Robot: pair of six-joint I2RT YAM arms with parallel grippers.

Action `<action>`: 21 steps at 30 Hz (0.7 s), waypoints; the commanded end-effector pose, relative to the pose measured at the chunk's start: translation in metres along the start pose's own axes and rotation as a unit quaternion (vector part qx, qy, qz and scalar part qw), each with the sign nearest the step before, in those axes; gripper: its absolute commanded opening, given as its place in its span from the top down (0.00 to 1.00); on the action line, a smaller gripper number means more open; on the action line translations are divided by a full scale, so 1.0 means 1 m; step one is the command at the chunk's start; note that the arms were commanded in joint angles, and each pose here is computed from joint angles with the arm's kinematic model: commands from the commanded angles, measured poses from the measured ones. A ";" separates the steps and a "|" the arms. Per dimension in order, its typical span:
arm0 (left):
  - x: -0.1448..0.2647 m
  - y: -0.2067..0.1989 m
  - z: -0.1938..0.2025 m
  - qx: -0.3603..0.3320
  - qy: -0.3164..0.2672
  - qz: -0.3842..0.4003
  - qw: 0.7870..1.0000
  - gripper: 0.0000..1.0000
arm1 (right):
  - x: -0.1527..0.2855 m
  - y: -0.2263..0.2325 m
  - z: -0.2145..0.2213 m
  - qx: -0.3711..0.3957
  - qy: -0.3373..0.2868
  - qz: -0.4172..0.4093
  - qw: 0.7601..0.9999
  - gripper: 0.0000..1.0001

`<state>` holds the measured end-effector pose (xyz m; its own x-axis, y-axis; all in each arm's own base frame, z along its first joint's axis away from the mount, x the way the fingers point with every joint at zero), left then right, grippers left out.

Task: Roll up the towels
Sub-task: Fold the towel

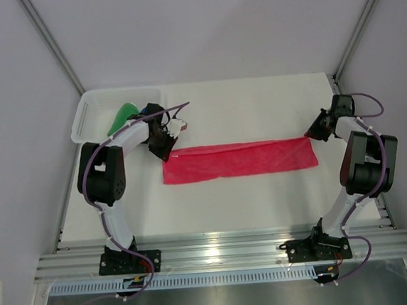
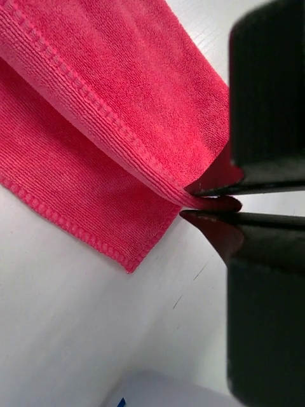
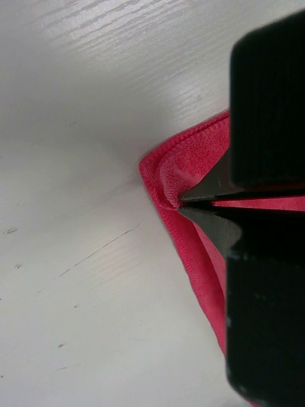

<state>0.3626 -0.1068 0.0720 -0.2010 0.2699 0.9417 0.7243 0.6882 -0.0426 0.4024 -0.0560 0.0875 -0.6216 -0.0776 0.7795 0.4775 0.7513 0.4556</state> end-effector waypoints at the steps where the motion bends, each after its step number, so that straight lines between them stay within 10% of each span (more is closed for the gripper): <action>1: 0.005 0.013 -0.013 0.012 -0.016 -0.025 1.000 0.82 | -0.002 0.006 -0.018 0.014 -0.024 0.001 1.000 0.89; 6: 0.013 0.018 -0.026 0.015 -0.033 -0.038 0.999 0.63 | -0.003 0.011 -0.025 0.018 -0.027 -0.004 0.999 0.59; 12: 0.037 0.021 -0.045 0.020 -0.062 -0.052 0.997 0.60 | 0.022 0.023 -0.051 0.051 -0.078 0.002 0.996 0.55; 16: 0.052 0.015 -0.051 0.027 -0.077 -0.045 0.996 0.59 | 0.038 0.031 -0.038 0.097 -0.079 0.018 0.992 0.60; 21: 0.051 -0.024 -0.041 0.005 -0.068 0.019 0.998 0.73 | 0.040 0.053 0.018 0.151 -0.019 -0.026 0.988 0.95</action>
<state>0.3854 -0.1197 0.1129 -0.2913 0.3071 0.9060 0.6938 0.7199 -0.0210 0.4101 -0.0373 0.1336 -0.6809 -0.0239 0.7320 0.3401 0.8748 0.3449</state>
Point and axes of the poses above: each gripper's point midway between its finger pads, its own x axis back along the fingers, its own y axis along the line the jaws close on, z = x × y, the point moved 4 cm from there along x, back along the fingers, and after that the axes turned 2 degrees about -x, right-handed, at the moved point
